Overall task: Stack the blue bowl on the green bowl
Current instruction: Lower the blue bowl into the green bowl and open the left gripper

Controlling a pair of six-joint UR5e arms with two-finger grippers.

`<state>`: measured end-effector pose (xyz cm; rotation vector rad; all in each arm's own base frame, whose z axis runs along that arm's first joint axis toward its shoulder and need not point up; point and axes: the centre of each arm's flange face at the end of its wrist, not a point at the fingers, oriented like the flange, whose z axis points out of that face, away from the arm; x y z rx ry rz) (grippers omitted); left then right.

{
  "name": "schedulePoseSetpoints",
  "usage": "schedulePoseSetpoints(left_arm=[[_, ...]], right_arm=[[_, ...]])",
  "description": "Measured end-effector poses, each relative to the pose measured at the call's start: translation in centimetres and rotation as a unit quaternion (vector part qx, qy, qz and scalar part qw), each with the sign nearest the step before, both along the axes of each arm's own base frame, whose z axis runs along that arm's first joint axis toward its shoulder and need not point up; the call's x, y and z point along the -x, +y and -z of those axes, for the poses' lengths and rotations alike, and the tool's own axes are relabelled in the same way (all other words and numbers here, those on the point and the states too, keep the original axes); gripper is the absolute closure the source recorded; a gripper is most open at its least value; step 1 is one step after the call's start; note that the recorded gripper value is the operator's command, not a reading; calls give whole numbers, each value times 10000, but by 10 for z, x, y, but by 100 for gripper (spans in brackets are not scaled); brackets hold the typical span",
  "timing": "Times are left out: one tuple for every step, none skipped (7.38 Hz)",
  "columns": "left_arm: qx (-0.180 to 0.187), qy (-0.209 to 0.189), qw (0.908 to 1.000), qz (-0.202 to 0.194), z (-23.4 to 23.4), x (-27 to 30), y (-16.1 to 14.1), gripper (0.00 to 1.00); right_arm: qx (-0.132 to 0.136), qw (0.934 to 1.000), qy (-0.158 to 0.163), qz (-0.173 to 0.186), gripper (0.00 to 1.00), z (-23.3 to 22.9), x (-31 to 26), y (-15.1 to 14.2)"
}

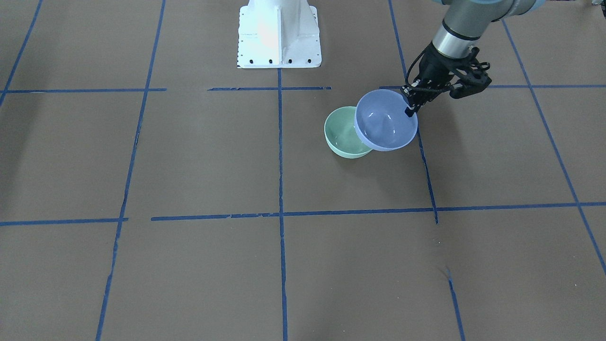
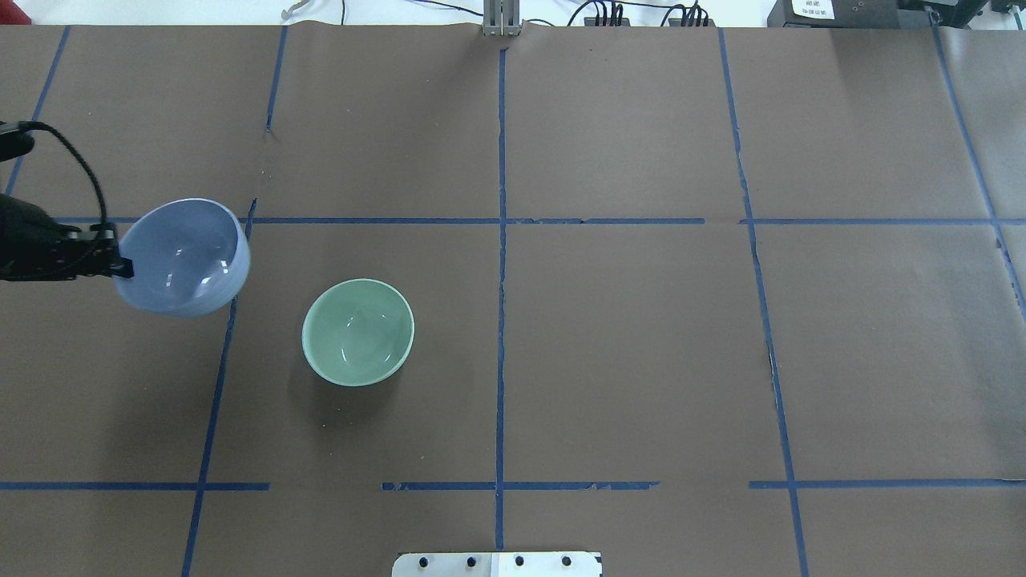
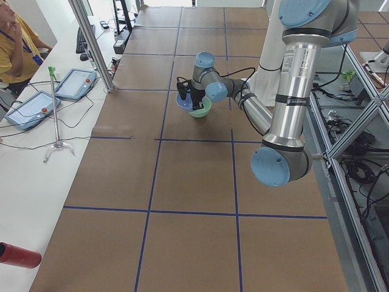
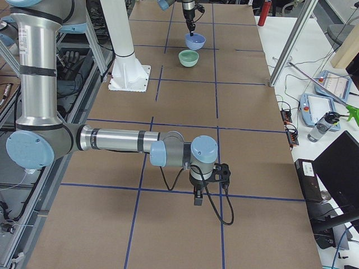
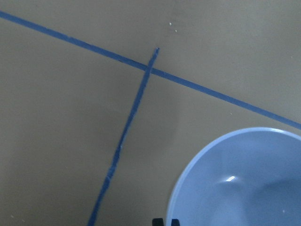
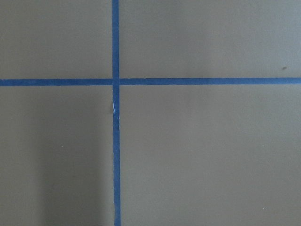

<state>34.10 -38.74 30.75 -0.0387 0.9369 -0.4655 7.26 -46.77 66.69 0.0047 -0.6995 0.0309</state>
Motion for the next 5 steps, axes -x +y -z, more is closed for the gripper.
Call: schedulePoseSetpoints(left_arm=[[145,-34,9998,90,-1,-19,9,100],[241,-62,9996,137,-3,-32,16,100],[304,-79,9994,141,-5,-42,21,100],[333,-82,9993,134,-4,-51,21,100],[350,-92,9993,127,-3,-63,16,100]], right_arm=[[0,10000,-1,0,0,0,0,0],[0,10000,-5,0,0,0,0,0],[0,10000,-7,0,0,0,0,0],[0,10000,-6,0,0,0,0,0],[0,10000,-3,0,0,0,0,0]])
